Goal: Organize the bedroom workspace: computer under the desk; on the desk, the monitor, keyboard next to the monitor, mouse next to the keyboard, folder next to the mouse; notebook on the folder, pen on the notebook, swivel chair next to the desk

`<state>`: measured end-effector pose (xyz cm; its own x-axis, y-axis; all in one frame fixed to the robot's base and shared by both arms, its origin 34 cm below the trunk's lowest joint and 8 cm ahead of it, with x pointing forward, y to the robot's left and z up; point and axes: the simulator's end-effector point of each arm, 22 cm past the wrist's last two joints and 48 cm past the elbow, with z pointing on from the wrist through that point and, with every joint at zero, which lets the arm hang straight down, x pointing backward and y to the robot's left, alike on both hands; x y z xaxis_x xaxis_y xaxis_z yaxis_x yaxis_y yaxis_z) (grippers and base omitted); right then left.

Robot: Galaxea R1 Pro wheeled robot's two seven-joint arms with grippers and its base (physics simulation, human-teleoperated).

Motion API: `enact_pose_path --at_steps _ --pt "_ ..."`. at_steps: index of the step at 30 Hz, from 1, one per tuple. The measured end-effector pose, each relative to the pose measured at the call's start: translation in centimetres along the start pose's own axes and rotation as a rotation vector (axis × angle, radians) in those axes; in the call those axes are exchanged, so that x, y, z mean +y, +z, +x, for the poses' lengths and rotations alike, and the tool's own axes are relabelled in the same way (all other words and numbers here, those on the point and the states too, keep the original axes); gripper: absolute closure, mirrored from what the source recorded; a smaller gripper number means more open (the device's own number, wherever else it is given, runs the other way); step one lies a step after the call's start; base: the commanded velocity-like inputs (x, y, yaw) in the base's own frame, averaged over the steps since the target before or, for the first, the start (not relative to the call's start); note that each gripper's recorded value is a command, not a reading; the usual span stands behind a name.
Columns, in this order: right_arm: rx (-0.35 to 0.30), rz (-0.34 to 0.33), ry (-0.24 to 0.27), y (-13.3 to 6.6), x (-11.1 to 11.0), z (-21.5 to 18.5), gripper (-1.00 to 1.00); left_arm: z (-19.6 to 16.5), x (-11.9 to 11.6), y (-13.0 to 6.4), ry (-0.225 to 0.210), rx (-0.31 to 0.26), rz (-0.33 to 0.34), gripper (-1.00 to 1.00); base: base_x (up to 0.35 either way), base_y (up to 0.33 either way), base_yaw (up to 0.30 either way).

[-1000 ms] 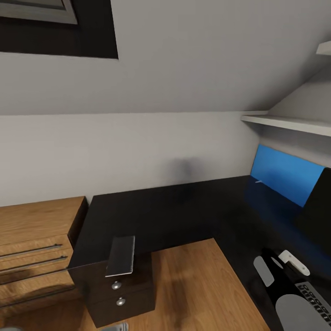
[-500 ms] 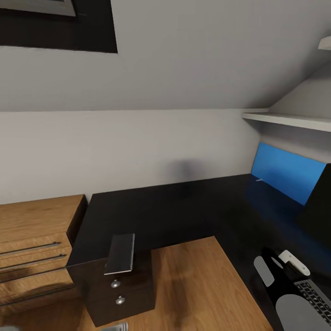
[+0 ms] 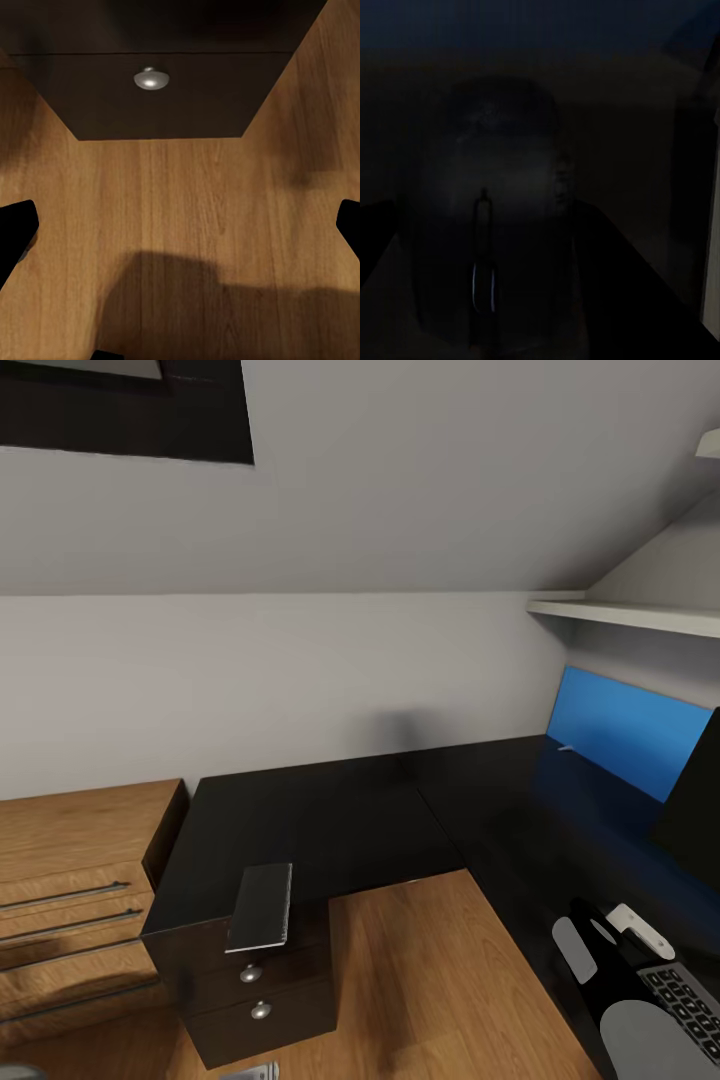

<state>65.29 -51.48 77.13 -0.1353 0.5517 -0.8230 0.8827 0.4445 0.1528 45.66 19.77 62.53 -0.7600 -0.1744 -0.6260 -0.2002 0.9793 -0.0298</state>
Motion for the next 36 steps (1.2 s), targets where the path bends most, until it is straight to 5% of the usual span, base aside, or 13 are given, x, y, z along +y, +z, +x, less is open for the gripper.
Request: enact_pose_path --at_steps 6,13,26,27,36 --pt "0.0 0.003 0.002 0.0 -0.1 -0.1 1.0 0.0 0.0 0.0 0.0 0.0 0.0 -1.0 0.0 0.0 0.0" --pt "0.02 0.051 0.067 0.7 -2.1 -0.1 1.0 0.0 0.0 0.0 0.0 0.0 0.0 -1.0 0.0 0.0 0.0" --pt "0.018 0.051 0.065 0.7 -2.1 -0.2 1.0 0.0 0.0 0.0 0.0 0.0 0.0 -1.0 0.0 0.0 0.0" --pt "0.017 0.051 0.065 0.7 -2.1 -0.2 -1.0 0.0 0.0 0.0 0.001 0.0 0.0 -1.0 0.0 0.0 0.0" --pt "0.013 0.051 0.069 0.7 -2.1 -0.3 -1.0 0.0 -0.1 0.0 0.002 0.0 0.002 -1.0 0.0 0.0 0.0"
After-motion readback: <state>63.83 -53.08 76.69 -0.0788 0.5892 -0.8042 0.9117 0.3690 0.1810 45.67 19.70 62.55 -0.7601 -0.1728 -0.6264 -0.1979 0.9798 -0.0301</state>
